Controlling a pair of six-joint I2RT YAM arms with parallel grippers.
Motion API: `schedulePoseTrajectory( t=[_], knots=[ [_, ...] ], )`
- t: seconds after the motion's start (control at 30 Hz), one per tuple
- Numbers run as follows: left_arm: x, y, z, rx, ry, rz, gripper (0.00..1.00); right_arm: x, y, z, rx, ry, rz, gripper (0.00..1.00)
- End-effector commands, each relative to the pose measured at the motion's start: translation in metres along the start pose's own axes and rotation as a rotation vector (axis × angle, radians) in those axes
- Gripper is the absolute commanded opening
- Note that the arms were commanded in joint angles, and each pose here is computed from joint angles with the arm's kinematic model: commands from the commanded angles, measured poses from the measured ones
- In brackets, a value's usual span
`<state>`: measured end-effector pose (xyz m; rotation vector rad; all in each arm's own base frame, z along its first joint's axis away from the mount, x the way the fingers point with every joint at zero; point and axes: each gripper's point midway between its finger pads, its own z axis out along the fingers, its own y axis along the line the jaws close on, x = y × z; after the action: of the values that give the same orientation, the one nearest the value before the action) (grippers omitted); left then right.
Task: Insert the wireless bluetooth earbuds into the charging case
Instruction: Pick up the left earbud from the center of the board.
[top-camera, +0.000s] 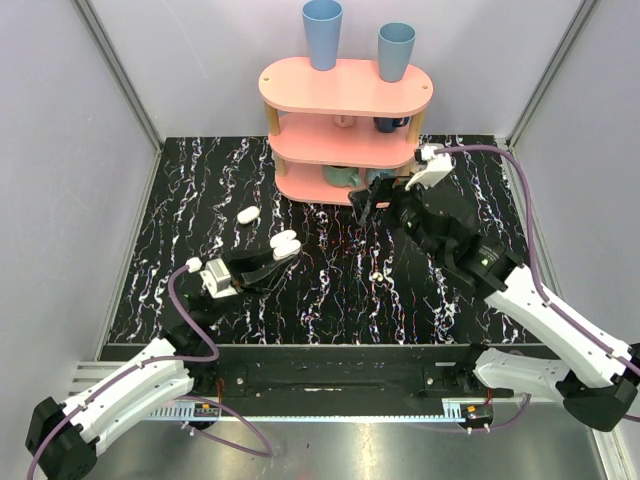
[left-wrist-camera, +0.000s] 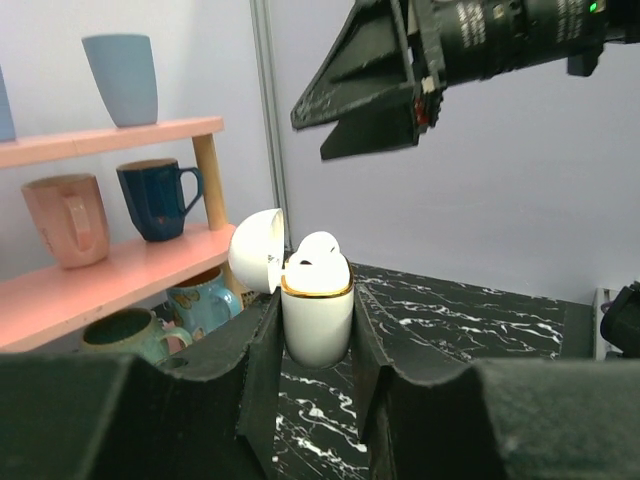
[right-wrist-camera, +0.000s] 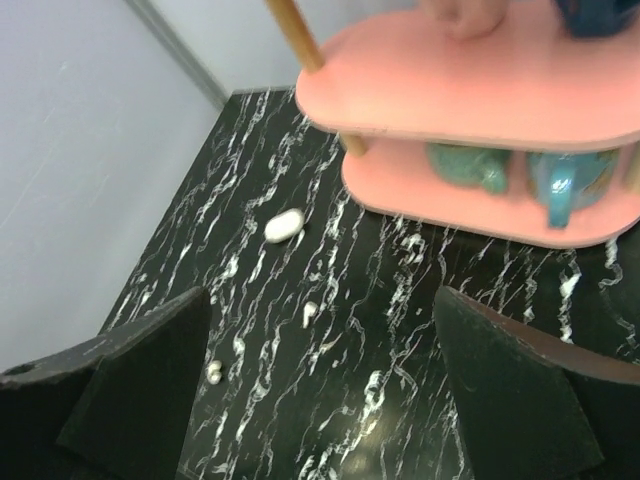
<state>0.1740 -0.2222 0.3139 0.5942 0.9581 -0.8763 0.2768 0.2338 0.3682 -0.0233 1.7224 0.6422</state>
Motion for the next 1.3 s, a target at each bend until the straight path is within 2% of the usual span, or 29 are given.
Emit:
schedulePoseTrajectory(
  t=[0.0,0.13,0.3,0.43,0.57,0.67,0.77,0.9,1.07,1.27],
  knots=[
    [-0.058,-0.002,0.008,0.018,-0.176,0.108,0.0,0.025,0.026,-0.002,-0.139,0.2,0.111,1.0],
    [-0.067,0.0,0.004,-0.001,-0.223,0.109,0.0,0.036,0.024,0.007,-0.142,0.278,0.134,1.0],
    [-0.073,0.013,-0.013,-0.1,-0.334,0.092,0.0,0.057,0.005,0.023,-0.099,0.359,0.152,1.0],
    [-0.052,0.014,-0.01,-0.096,-0.251,0.09,0.0,0.081,-0.008,0.041,-0.062,0.422,0.109,0.95],
    [-0.052,0.016,-0.012,-0.108,-0.269,0.097,0.0,0.104,-0.017,0.058,-0.029,0.476,0.075,0.87],
    [-0.05,0.018,-0.015,-0.118,-0.257,0.087,0.0,0.122,-0.022,0.071,-0.006,0.525,0.067,0.85],
    [-0.046,0.024,-0.025,-0.158,-0.271,0.085,0.0,0.141,-0.027,0.086,0.022,0.571,0.074,0.83],
    [-0.03,0.033,-0.034,-0.191,-0.21,0.097,0.0,0.161,-0.029,0.106,0.055,0.613,0.1,0.83],
    [-0.028,0.049,-0.047,-0.227,-0.211,0.093,0.0,0.181,-0.033,0.132,0.104,0.647,0.129,0.82],
    [-0.023,0.061,-0.059,-0.213,-0.212,0.064,0.0,0.199,-0.029,0.15,0.103,0.685,0.148,0.81]
  ],
)
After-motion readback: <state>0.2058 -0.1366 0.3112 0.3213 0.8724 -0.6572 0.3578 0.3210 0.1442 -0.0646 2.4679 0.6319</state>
